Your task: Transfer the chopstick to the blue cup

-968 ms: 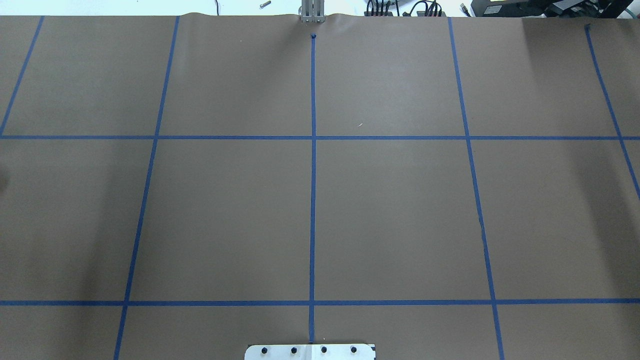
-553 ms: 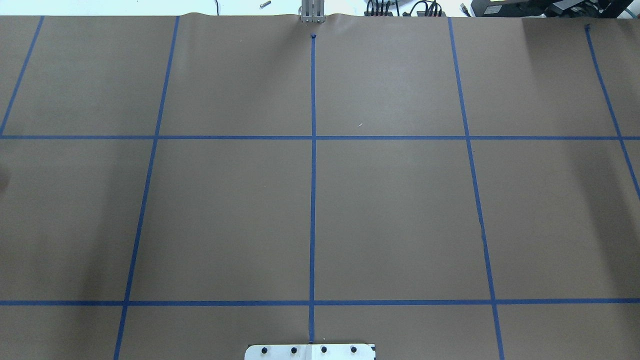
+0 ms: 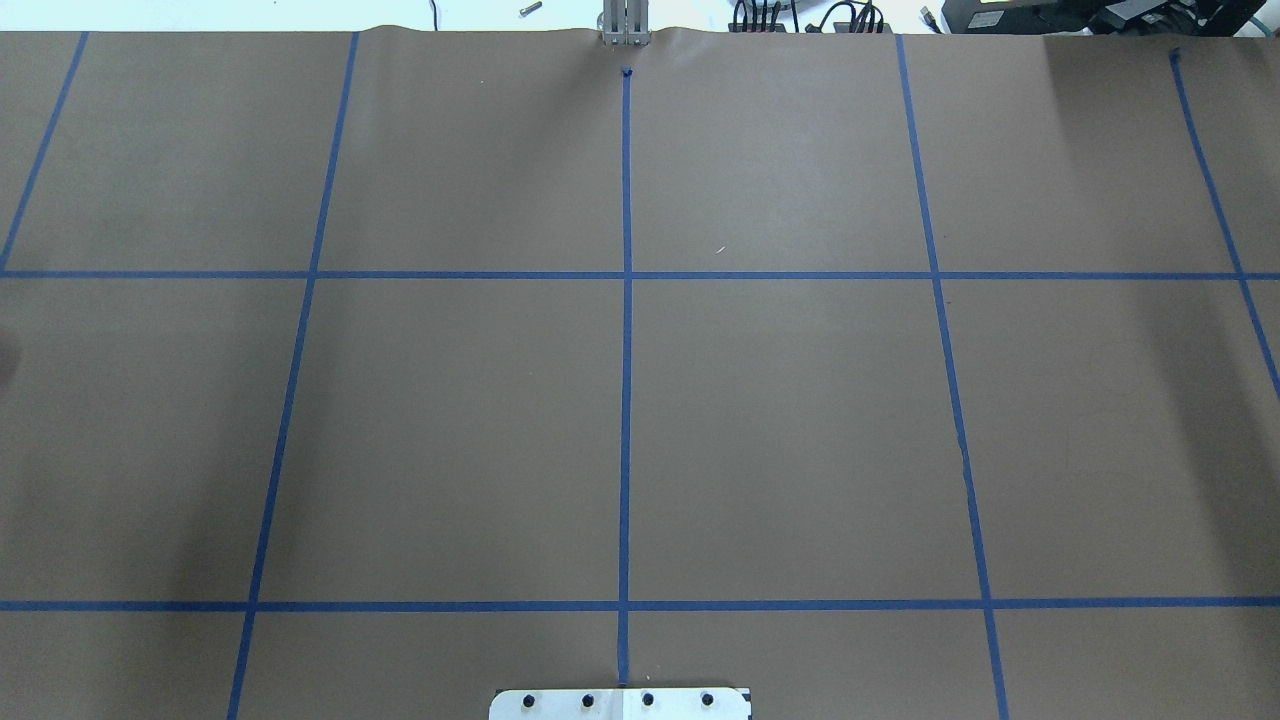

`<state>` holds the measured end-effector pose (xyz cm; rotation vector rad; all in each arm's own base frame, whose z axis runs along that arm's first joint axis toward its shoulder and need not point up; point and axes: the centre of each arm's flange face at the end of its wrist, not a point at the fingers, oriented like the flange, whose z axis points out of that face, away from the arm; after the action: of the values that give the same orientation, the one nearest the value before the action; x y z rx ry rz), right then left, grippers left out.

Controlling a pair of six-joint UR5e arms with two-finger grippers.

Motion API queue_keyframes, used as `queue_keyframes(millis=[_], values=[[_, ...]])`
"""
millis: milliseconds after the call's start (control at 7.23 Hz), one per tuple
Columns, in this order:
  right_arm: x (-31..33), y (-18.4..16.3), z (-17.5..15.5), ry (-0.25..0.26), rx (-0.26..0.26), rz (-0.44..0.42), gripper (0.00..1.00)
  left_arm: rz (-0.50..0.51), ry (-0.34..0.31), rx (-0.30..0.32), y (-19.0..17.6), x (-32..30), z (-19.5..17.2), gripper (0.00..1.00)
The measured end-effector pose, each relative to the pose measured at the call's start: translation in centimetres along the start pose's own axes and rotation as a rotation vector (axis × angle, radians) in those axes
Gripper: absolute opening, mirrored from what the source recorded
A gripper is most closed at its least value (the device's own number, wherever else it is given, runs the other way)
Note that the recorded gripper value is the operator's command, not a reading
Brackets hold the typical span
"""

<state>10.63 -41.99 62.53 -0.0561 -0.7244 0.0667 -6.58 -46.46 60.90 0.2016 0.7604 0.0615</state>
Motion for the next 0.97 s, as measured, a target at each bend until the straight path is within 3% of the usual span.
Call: queue_keyframes(millis=[415, 968], values=[[1.3, 0.9, 1.2, 0.0, -0.02, 0.016, 1.0, 0.025, -0.011, 0.018, -0.7, 1.1, -0.9, 0.98], [7.9, 0.2, 3.2, -0.026, -0.034, -0.037, 1.0, 0.021, -0.058, 0.002, 0.1, 0.6, -0.4, 0.99]])
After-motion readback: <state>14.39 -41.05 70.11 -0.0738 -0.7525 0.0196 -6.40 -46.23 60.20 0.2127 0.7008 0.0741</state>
